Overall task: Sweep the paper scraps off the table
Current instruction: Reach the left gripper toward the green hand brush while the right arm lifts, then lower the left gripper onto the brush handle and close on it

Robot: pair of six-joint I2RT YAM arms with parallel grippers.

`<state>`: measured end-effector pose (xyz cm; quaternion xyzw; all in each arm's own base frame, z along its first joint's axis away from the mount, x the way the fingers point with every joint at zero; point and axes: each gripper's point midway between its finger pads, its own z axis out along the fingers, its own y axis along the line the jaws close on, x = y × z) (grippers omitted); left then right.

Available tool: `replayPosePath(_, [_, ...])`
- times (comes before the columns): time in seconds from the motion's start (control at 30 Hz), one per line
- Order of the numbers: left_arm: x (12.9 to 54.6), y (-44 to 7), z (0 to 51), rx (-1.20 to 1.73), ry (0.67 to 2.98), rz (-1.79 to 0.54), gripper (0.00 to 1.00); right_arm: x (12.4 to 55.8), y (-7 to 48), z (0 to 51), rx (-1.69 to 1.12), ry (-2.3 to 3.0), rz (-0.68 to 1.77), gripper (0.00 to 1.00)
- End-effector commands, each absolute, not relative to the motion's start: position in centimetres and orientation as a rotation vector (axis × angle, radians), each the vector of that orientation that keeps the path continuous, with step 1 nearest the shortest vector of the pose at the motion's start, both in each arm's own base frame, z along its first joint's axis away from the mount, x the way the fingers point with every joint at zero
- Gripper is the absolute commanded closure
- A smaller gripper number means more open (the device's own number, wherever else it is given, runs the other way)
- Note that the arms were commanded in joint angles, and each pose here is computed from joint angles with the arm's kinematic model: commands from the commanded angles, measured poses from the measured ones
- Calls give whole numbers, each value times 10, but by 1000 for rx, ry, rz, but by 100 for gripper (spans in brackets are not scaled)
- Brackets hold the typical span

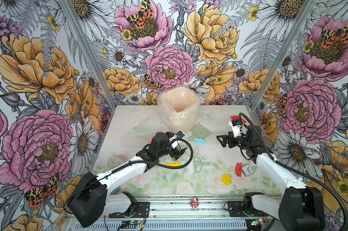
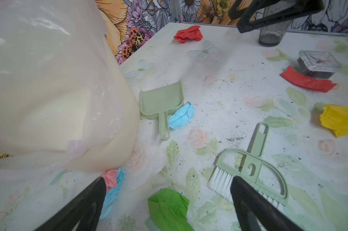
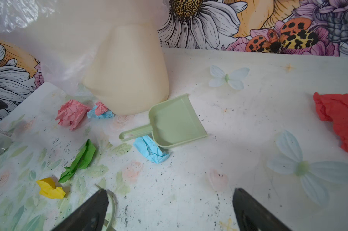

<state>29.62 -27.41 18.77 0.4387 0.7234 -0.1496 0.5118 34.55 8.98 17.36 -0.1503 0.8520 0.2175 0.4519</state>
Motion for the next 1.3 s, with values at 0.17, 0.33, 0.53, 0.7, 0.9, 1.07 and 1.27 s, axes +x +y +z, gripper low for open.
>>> replayPosePath(0.17, [281, -305, 161, 1270, 1782, -338, 1, 346, 90, 169, -359, 2132, 524, 1])
replayPosePath(0.33, [273, -328, 143, 1407, 1800, -358, 1, 347, 89, 166, -349, 2142, 509, 1])
replayPosePath(0.53, [265, -348, 126, 1534, 1790, -354, 1, 345, 89, 160, -344, 2158, 502, 2])
replayPosePath(0.7, [259, -360, 116, 1584, 1789, -385, 2, 342, 90, 157, -362, 2162, 496, 3])
replayPosePath(0.9, [253, -369, 100, 1650, 1791, -399, 6, 340, 87, 151, -357, 2174, 469, 3])
replayPosePath(1.07, [247, -375, 88, 1700, 1802, -423, 13, 340, 84, 149, -348, 2179, 445, 3])
replayPosePath(1.27, [235, -387, 79, 1773, 1781, -453, 19, 336, 82, 150, -350, 2169, 426, 3])
